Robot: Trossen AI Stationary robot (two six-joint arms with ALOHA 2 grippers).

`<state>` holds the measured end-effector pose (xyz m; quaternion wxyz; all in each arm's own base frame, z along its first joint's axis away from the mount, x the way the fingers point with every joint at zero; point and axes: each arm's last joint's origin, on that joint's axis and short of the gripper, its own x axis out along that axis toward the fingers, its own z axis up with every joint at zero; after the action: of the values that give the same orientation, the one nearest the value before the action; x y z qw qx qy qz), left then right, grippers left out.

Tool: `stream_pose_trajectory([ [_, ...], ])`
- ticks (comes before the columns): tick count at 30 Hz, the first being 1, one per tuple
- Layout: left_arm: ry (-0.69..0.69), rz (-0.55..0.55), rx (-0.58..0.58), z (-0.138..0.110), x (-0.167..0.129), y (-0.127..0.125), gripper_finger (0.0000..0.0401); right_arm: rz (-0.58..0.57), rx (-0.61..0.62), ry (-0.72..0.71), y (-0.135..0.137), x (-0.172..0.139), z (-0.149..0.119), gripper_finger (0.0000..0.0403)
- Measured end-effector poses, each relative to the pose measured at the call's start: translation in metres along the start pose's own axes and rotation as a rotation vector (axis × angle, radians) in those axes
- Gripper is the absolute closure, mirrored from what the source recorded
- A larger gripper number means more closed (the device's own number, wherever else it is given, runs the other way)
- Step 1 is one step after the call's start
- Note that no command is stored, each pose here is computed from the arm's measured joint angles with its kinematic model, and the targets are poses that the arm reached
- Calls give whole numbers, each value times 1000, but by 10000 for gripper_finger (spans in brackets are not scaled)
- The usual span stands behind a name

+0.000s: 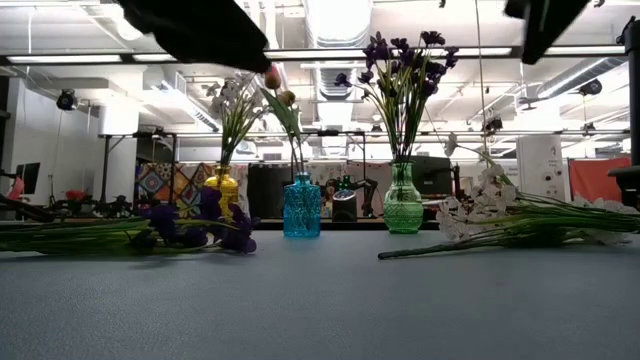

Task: Sort flowers into vase by color
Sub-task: Put the top white flower into the yellow vase

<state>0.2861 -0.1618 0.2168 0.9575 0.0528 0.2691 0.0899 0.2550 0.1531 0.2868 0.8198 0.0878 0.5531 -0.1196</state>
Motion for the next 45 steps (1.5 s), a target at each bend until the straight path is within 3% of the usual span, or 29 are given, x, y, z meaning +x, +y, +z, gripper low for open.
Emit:
stream_pose_trajectory([
  [4,32,5,37,-1,16,-3,165,-70,126,23,-2,-1,-9,179],
  [9,68,9,98,-1,20,-6,165,-176,234,71,-9,5,-22,142],
  [13,86,14,107,0,17,-4,165,-273,307,113,-19,19,-34,115],
  [18,72,10,100,6,14,-4,165,-375,378,170,-35,45,-48,110],
  [21,74,13,101,6,15,-3,165,-415,408,194,-47,61,-54,117],
  [27,65,46,124,7,16,-1,165,-390,437,242,-64,92,-61,130],
  [35,61,76,137,7,18,3,165,-414,440,266,-80,109,-68,138],
  [40,61,78,141,8,18,3,165,-332,430,219,-77,119,-67,174],
  [45,61,79,140,8,18,3,165,-331,431,218,-77,119,-67,235],
])
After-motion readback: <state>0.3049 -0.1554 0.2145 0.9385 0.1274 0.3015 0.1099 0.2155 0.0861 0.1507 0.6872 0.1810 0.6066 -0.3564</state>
